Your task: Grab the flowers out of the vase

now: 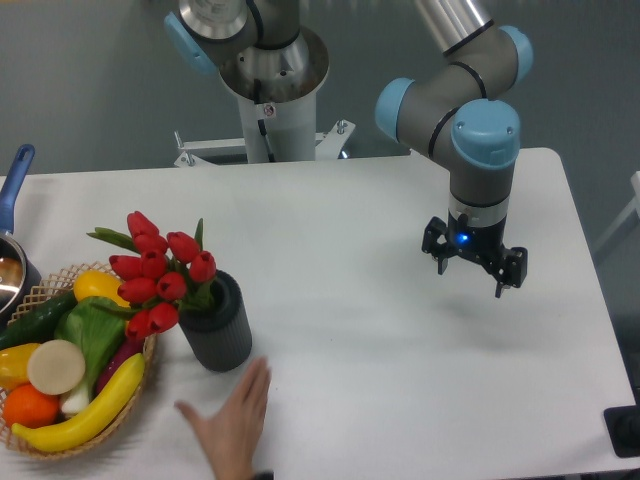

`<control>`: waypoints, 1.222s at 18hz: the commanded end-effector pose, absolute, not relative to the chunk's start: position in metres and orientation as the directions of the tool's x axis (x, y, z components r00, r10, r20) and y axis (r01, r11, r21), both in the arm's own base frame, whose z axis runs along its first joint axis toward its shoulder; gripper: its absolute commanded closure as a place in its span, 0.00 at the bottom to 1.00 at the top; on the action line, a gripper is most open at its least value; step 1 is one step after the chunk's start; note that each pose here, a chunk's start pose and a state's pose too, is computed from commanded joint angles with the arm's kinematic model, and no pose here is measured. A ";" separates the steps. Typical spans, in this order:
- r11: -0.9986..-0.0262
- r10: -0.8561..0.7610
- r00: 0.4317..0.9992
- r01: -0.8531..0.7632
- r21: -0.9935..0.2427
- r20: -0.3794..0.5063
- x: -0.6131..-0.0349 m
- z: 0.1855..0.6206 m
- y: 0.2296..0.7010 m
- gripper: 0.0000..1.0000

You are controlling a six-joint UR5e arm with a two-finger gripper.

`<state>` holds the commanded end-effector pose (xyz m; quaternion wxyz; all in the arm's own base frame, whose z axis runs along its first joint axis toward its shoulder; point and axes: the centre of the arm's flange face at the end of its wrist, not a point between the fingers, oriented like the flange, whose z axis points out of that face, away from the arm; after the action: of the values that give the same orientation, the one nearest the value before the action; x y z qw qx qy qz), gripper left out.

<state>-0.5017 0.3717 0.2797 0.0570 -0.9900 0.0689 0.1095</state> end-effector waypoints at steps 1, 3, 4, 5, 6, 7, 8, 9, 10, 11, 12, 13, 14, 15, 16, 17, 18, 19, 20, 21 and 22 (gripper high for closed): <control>-0.984 -0.123 0.967 -0.147 -0.098 -0.223 -0.501 0.279 0.372 0.00; -0.984 -0.124 0.967 -0.150 -0.101 -0.224 -0.500 0.279 0.373 0.00; -0.984 -0.123 0.967 -0.148 -0.103 -0.223 -0.499 0.279 0.374 0.00; -0.983 -0.121 0.967 -0.147 -0.105 -0.222 -0.498 0.279 0.375 0.00; -0.983 -0.126 0.967 -0.152 -0.105 -0.221 -0.496 0.279 0.377 0.00; -0.982 -0.130 0.967 -0.156 -0.104 -0.221 -0.494 0.279 0.380 0.00; -0.982 -0.132 0.967 -0.157 -0.104 -0.219 -0.493 0.278 0.381 0.00; -0.982 -0.132 0.967 -0.157 -0.103 -0.218 -0.493 0.277 0.380 0.00; -0.982 -0.132 0.967 -0.157 -0.104 -0.216 -0.492 0.277 0.380 0.00; -0.982 -0.135 0.968 -0.160 -0.104 -0.213 -0.491 0.276 0.380 0.00; -0.980 -0.136 0.968 -0.163 -0.116 -0.210 -0.490 0.275 0.380 0.00; -0.976 -0.136 0.970 -0.166 -0.140 -0.201 -0.489 0.273 0.380 0.00; -0.973 -0.131 0.973 -0.164 -0.164 -0.191 -0.488 0.272 0.381 0.00; -0.969 -0.130 0.974 -0.164 -0.183 -0.183 -0.488 0.272 0.381 0.00; -0.966 -0.127 0.975 -0.163 -0.198 -0.182 -0.488 0.273 0.381 0.00; -0.962 -0.126 0.976 -0.164 -0.219 -0.177 -0.488 0.273 0.382 0.00; -0.954 -0.126 0.977 -0.168 -0.250 -0.174 -0.487 0.273 0.384 0.00; -0.942 -0.128 0.976 -0.176 -0.285 -0.179 -0.484 0.273 0.387 0.00; -0.934 -0.131 0.975 -0.182 -0.307 -0.180 -0.480 0.272 0.389 0.00; -0.931 -0.130 0.974 -0.184 -0.314 -0.184 -0.479 0.274 0.390 0.00; -0.927 -0.125 0.975 -0.181 -0.329 -0.183 -0.478 0.276 0.391 0.00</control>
<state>-0.4783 0.3912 0.2764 0.1743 -0.9783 0.0781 0.0796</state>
